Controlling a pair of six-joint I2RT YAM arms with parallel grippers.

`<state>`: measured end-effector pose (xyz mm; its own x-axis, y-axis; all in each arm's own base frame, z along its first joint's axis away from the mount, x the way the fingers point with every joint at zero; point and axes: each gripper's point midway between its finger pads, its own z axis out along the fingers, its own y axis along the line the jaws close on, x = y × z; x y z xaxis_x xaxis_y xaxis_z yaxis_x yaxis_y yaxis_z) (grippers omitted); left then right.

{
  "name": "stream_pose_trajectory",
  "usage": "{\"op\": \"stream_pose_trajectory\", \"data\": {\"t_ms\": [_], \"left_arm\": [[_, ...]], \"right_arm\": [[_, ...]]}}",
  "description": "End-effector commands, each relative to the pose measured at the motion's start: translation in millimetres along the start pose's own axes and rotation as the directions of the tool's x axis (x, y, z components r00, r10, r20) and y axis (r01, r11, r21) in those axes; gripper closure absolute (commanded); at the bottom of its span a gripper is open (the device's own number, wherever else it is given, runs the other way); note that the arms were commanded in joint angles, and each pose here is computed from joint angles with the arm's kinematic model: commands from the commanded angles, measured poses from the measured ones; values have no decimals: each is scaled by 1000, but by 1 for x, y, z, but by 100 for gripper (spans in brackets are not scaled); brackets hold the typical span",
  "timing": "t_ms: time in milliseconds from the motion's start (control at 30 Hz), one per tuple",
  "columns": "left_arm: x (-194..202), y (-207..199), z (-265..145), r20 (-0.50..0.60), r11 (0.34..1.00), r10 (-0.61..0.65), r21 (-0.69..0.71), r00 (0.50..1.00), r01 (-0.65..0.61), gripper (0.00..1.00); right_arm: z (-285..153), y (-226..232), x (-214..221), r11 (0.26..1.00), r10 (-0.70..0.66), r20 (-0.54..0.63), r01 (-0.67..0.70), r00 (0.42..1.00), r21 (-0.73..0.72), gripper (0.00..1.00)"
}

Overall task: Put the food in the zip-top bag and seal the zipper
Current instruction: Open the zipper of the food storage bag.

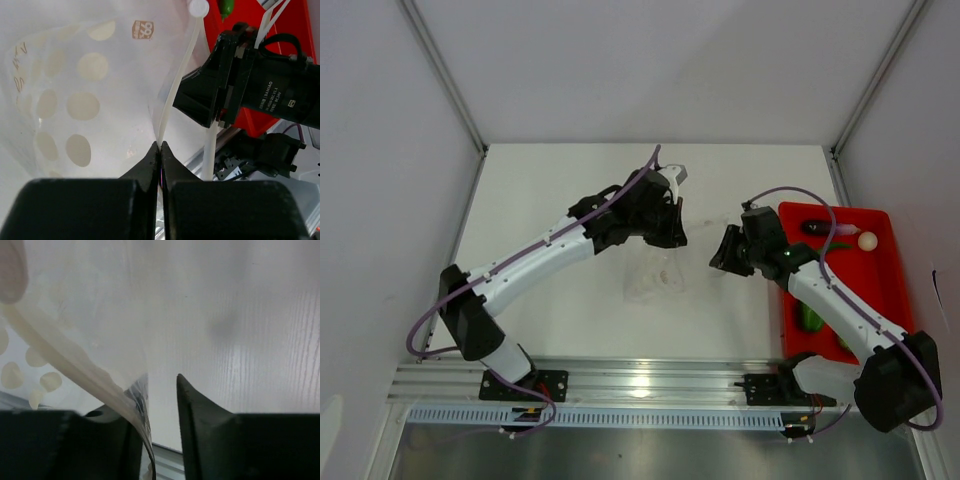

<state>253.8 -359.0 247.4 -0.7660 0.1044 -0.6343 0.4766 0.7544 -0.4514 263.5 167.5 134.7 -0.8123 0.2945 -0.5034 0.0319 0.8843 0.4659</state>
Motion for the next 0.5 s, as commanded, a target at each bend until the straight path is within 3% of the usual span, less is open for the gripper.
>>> {"op": "stream_pose_trajectory", "data": {"t_ms": [0, 100, 233, 267, 433, 467], "left_arm": [[-11, -19, 3, 21, 997, -49, 66, 999, 48, 99], [-20, -14, 3, 64, 997, -73, 26, 995, 71, 99], [-32, -10, 2, 106, 994, -106, -16, 989, 108, 99], [-34, -9, 3, 107, 993, -111, -27, 988, 114, 99], [-39, 0, 10, 126, 987, -125, -84, 984, 136, 99], [-37, 2, 14, 121, 986, -127, -92, 985, 138, 99]], "right_arm": [[-10, 16, -16, 998, -54, 12, 55, 998, -44, 63], [-24, 18, -21, 997, -66, 29, 67, 997, -38, 46], [-61, 26, -25, 996, -59, 68, 63, 996, -64, 38], [-70, 30, -30, 995, -52, 88, 58, 995, -75, 28], [-118, 29, -34, 997, -36, 150, 46, 988, -69, 25], [-135, 29, -45, 998, -22, 208, 35, 978, -58, 24]]}}
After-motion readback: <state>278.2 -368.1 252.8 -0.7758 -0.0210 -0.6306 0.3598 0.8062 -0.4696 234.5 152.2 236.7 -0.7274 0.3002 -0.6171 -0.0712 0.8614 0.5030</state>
